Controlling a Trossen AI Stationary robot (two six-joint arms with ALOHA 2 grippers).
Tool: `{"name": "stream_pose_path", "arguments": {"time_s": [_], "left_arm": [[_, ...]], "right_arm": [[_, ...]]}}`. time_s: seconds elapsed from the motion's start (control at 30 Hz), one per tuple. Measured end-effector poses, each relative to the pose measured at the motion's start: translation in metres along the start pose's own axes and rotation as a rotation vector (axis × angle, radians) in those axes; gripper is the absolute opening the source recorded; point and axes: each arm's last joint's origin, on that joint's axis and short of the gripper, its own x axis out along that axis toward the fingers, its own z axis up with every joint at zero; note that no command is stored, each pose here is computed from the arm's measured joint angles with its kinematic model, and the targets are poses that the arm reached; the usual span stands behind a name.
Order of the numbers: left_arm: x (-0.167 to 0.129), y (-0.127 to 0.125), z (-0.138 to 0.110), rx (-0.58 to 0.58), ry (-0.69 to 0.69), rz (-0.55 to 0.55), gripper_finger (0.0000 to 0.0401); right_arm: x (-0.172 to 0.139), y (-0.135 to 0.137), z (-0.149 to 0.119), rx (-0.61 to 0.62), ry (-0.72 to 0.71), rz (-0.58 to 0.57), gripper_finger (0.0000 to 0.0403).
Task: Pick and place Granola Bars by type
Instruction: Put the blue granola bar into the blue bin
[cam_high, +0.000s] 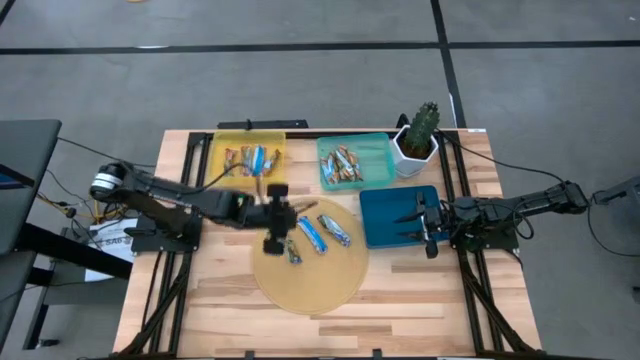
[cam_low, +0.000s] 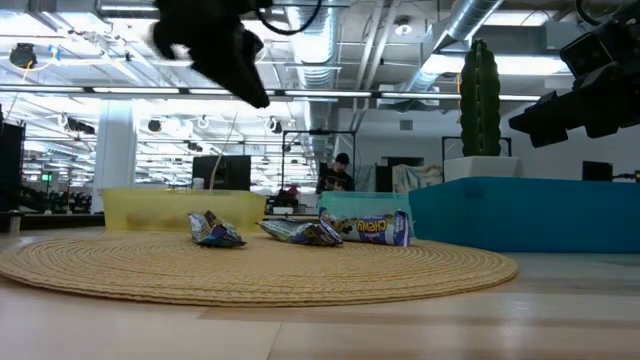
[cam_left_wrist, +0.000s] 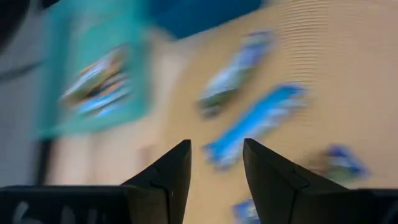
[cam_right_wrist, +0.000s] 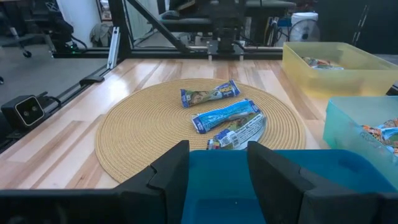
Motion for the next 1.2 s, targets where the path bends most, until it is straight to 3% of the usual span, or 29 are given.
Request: {"name": "stream_pose_path", "arguments": {"time_s": [0.23,0.43,0.63,0.9,1.2], "left_arm": [[0.009,-0.040,-0.055,0.092,-0.161,-0.231,0.0140],[0.009,-0.050,-0.117,0.061,-0.123,-0.327,0.0140],[0.002,-0.052,-0.160,-0.013,-0.109,-0.354,0.0140],[-0.002,-0.051,-0.193,-0.043,-0.136,-0.372,0.0140],[-0.012,-0.046,-0.192,-0.043,-0.232,-0.358,0.0140]], "right_arm": [[0.000,0.000,0.000,0.000,0.000,0.000,0.0154],[0.000,0.000,0.000,0.000,0.001,0.000,0.0154],[0.000,0.000,0.000,0.000,0.000,0.000,0.0154],[0.000,0.000,0.000,0.000,0.000,0.000,0.0154],[0.000,0.000,0.000,0.000,0.000,0.000,0.0154]]}}
